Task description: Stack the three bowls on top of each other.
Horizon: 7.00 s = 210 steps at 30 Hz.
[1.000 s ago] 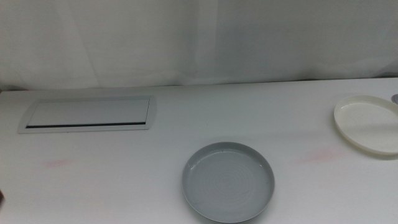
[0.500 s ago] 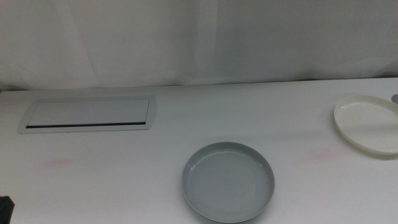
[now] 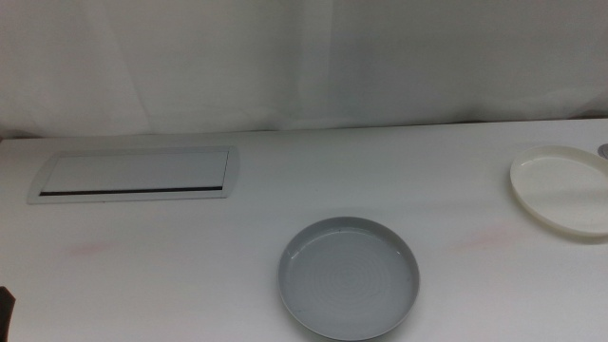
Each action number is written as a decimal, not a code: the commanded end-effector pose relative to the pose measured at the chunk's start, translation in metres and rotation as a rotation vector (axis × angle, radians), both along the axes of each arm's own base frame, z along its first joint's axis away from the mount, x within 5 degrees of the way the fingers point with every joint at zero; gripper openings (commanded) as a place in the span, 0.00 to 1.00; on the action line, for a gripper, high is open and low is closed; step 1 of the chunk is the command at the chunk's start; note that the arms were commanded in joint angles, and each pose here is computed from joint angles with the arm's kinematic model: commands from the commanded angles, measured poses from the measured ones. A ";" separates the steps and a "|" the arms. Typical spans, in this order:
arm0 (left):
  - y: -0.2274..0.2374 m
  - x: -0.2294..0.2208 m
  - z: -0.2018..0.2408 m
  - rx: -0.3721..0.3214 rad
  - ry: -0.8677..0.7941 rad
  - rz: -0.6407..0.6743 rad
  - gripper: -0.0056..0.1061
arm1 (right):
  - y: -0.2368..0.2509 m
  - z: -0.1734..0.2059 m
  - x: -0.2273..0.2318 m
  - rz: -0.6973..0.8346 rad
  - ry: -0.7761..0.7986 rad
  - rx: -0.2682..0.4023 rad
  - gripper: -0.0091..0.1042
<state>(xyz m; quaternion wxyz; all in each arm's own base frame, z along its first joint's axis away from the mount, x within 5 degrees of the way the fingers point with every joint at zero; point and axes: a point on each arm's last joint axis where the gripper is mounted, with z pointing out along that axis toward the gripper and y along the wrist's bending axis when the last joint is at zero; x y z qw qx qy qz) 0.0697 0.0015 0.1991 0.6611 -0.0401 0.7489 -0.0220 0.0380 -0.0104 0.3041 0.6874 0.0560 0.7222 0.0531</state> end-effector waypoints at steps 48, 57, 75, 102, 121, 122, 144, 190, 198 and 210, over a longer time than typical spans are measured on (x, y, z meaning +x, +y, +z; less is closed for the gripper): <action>0.000 -0.001 -0.013 -0.009 0.035 0.005 0.03 | -0.084 0.004 0.265 -0.103 0.997 -0.079 0.98; 0.000 -0.001 -0.013 -0.009 0.035 0.005 0.03 | -0.096 -0.051 0.302 -0.126 1.069 -0.021 0.98; 0.000 -0.001 -0.013 -0.009 0.035 0.005 0.03 | -0.085 -0.141 0.344 -0.044 1.236 -0.032 0.94; 0.000 -0.001 -0.013 -0.007 0.036 0.004 0.02 | -0.085 -0.170 0.348 -0.056 1.278 0.017 0.06; 0.000 -0.001 -0.013 -0.007 0.036 0.004 0.02 | -0.074 -0.073 0.329 -0.043 1.086 0.045 0.06; 0.000 -0.001 -0.013 -0.007 0.036 0.004 0.02 | -0.073 -0.068 0.327 -0.034 1.075 0.045 0.06; 0.000 -0.001 -0.013 -0.007 0.037 0.004 0.02 | 0.072 0.007 0.267 0.433 1.001 0.044 0.06; 0.000 -0.001 -0.013 -0.007 0.037 0.004 0.02 | 0.195 -0.142 0.259 0.525 1.235 -0.093 0.09; 0.000 -0.001 -0.013 -0.007 0.037 0.004 0.02 | 0.200 -0.126 0.268 0.549 1.211 -0.112 0.91; 0.000 -0.001 -0.013 0.010 0.038 0.002 0.02 | 0.197 -0.071 0.305 0.544 1.044 -0.353 0.99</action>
